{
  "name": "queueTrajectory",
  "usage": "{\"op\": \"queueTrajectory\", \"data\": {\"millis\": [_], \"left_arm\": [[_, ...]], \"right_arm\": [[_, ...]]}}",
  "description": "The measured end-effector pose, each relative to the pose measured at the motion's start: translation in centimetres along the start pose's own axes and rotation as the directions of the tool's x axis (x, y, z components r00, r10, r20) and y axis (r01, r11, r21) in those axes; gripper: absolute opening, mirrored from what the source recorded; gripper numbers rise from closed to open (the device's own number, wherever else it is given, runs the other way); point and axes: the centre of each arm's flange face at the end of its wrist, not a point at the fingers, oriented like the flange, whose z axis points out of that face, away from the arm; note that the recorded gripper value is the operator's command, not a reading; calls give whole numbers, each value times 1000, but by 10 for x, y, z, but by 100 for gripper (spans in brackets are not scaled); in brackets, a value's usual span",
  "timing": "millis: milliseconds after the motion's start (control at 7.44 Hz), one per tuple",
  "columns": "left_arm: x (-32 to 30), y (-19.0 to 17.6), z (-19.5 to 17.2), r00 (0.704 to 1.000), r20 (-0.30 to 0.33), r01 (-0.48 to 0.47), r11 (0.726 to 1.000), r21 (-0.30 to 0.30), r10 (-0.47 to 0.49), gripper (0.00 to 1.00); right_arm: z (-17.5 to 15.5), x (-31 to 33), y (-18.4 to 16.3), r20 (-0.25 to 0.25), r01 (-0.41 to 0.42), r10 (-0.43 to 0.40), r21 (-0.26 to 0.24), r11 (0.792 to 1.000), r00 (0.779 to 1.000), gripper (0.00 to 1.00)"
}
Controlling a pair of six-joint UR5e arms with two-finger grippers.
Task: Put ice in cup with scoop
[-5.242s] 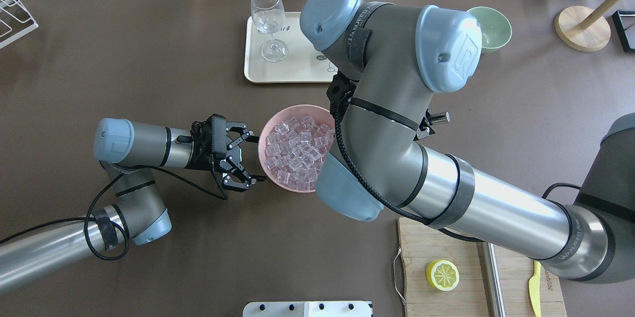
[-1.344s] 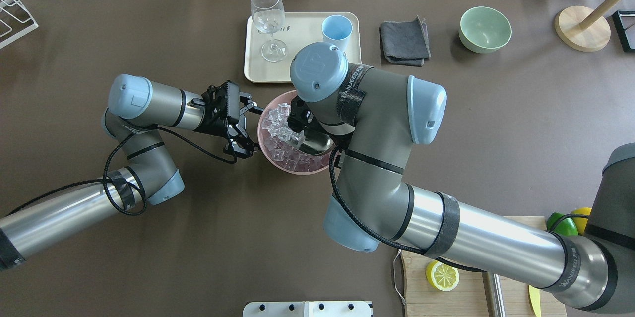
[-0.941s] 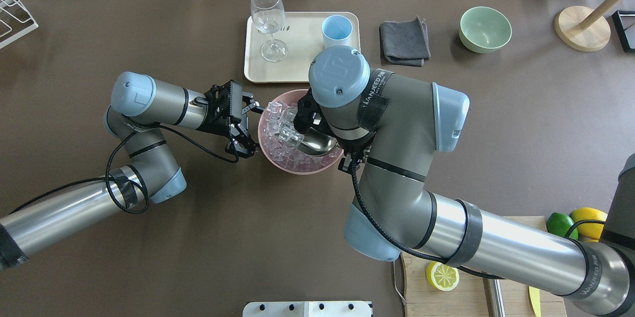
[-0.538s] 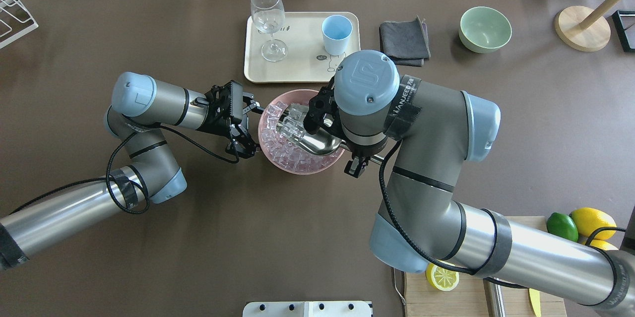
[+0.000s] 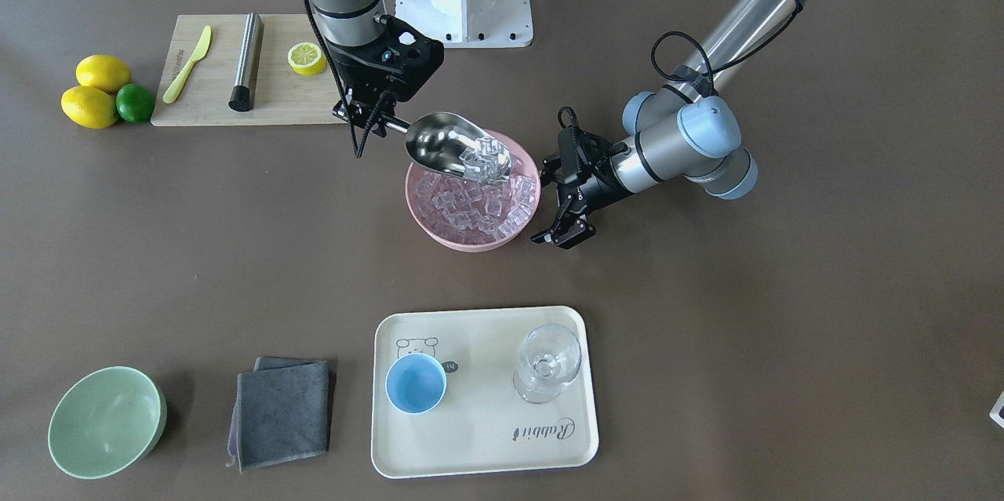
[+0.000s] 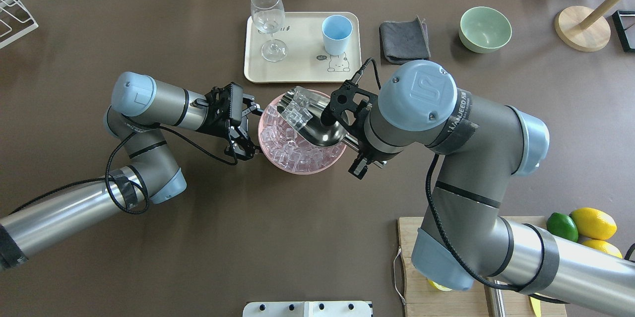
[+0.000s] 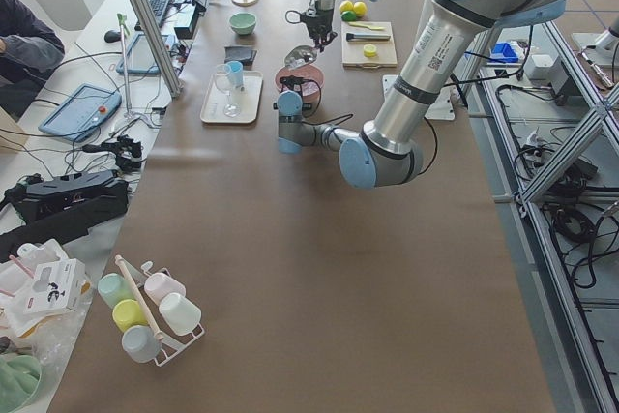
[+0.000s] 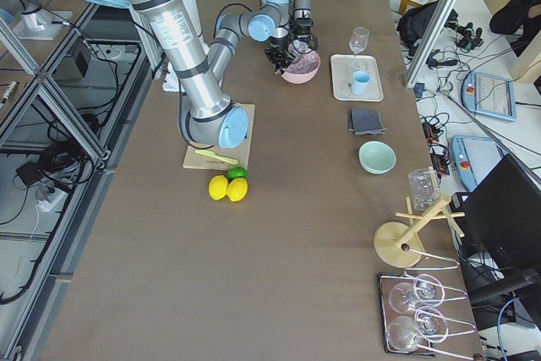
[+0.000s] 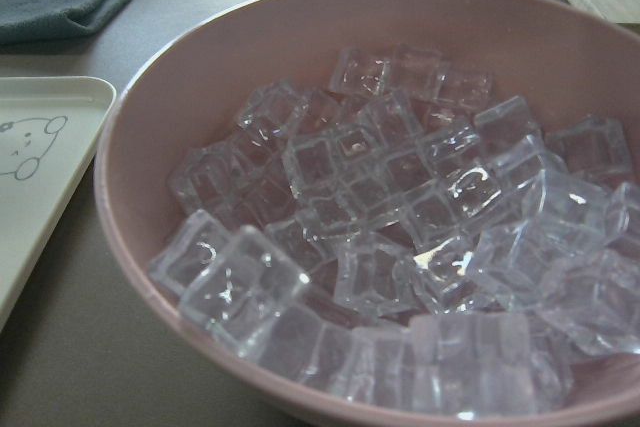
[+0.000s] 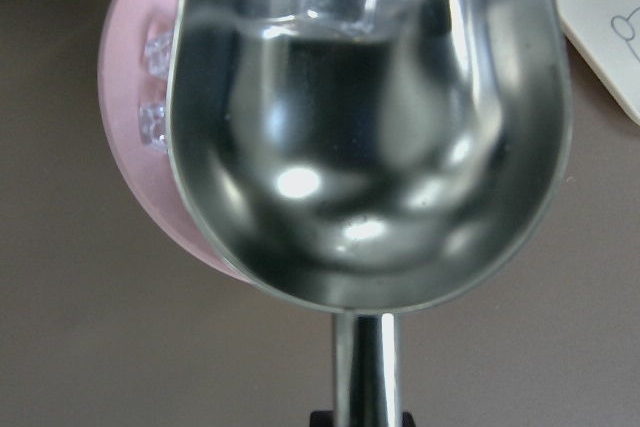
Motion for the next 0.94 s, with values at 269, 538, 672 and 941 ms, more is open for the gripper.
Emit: {"op": "queueTrajectory", "data": {"millis": [269,538,672,941], "left_arm": [[-1,0,-2,1000,-5,-2,1000,1,2,98],[-4,2,-9,1000,-12,-2,1000,0,2,98],[-5,3,-14,1000,-12,-3,1000,2,3,98],[-2,2,-33,1000,-3,2,1000,-5,-2,98]], "right_arm": [[-9,9,11,46,-120,115,146,982,992,0],[-4,30,29,68,-178,170,149,973,983,0],[3,42,39,74,-202,195,96,975,978,0],[9,61,50,64,-264,266,-37,964,962,0]]}}
